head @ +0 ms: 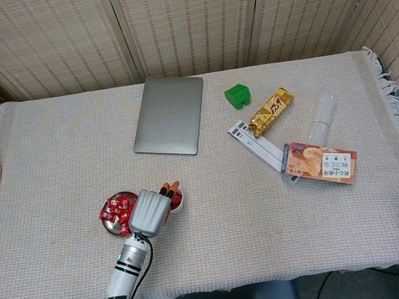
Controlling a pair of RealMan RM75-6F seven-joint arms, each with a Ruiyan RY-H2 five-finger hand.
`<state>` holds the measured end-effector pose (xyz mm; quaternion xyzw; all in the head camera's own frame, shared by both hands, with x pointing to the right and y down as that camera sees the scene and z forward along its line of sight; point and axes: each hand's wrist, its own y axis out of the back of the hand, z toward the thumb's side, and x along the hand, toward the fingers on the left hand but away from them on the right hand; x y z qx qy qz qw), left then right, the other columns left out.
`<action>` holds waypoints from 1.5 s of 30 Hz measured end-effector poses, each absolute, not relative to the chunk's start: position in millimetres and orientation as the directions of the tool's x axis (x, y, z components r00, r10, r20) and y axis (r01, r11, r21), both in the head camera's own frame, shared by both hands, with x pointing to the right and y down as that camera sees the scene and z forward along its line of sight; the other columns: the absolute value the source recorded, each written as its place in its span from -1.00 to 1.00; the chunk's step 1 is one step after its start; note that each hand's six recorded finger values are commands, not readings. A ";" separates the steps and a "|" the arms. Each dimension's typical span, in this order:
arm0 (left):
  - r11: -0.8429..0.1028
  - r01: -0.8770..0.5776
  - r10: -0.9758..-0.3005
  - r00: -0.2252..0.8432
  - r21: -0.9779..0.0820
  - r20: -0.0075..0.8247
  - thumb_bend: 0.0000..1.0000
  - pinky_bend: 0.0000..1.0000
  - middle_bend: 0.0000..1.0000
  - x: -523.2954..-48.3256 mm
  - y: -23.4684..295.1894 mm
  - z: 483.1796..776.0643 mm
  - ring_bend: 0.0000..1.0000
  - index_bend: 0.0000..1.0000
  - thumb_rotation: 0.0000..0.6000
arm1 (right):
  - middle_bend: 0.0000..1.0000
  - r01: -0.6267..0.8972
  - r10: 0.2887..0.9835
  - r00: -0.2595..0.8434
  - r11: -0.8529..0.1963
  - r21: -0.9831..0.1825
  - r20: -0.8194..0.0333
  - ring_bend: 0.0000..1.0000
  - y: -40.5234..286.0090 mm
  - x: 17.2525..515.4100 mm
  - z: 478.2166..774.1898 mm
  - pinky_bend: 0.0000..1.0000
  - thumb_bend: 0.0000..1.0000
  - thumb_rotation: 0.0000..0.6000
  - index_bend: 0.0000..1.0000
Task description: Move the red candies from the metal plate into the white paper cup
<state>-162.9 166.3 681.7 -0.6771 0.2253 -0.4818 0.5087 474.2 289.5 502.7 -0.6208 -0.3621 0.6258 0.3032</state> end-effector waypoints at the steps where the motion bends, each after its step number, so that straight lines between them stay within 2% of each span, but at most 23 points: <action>1: -0.381 0.184 -0.796 0.434 -0.906 0.423 -0.10 1.00 -0.44 -163.6 166.2 681.1 0.54 -0.71 1.00 | -1.00 0.070 0.829 -0.047 -0.554 -0.829 -0.558 -1.00 289.7 474.7 502.6 -1.00 -0.88 1.00 -1.00; 6: -0.414 0.163 -0.782 0.441 -0.896 0.441 -0.11 1.00 -0.80 -166.6 170.1 677.3 0.46 -0.97 1.00 | -1.00 0.070 0.830 -0.045 -0.553 -0.830 -0.556 -1.00 290.0 474.2 502.1 -1.00 -0.88 1.00 -1.00; 10: -0.468 0.156 -0.747 0.455 -0.870 0.484 -0.15 1.00 -0.97 -171.2 174.9 671.0 0.44 -1.00 1.00 | -1.00 0.070 0.829 -0.042 -0.555 -0.829 -0.558 -1.00 289.8 473.4 502.9 -1.00 -0.88 1.00 -1.00; 19: -0.562 0.187 -0.684 0.443 -0.806 0.579 -0.16 1.00 -1.00 -173.9 175.5 681.0 0.39 -1.00 1.00 | -1.00 0.069 0.828 -0.041 -0.557 -0.828 -0.560 -1.00 289.4 473.0 503.6 -1.00 -0.88 1.00 -1.00; 23: -0.577 0.174 -0.675 0.448 -0.798 0.586 -0.16 1.00 -1.00 -168.0 171.8 686.5 0.38 -1.00 1.00 | -1.00 0.068 0.826 -0.047 -0.559 -0.826 -0.562 -1.00 289.4 474.0 504.3 -1.00 -0.88 1.00 -1.00; 28: -0.571 0.160 -0.680 0.456 -0.805 0.574 -0.16 1.00 -0.89 -161.6 167.5 691.2 0.39 -1.00 1.00 | -1.00 0.069 0.823 -0.052 -0.562 -0.825 -0.565 -1.00 288.8 475.0 504.9 -1.00 -0.88 1.00 -1.00; 35: -0.576 0.157 -0.679 0.453 -0.802 0.577 -0.17 1.00 -0.50 -161.8 166.3 697.6 0.39 -1.00 1.00 | -1.00 0.070 0.823 -0.055 -0.562 -0.824 -0.566 -1.00 288.5 475.4 505.2 -1.00 -0.88 1.00 -1.00; 38: -0.571 0.140 -0.687 0.459 -0.809 0.564 -0.17 1.00 -0.34 -160.4 165.4 697.0 0.40 -0.94 1.00 | -1.00 0.070 0.822 -0.057 -0.563 -0.824 -0.567 -1.00 288.5 475.6 505.6 -1.00 -0.88 1.00 -1.00; 45: -0.527 0.111 -0.723 0.463 -0.843 0.513 -0.17 1.00 -0.28 -159.0 155.4 695.2 0.42 -0.85 1.00 | -1.00 0.073 0.822 -0.064 -0.561 -0.825 -0.565 -1.00 287.7 477.3 505.1 -1.00 -0.88 1.00 -1.00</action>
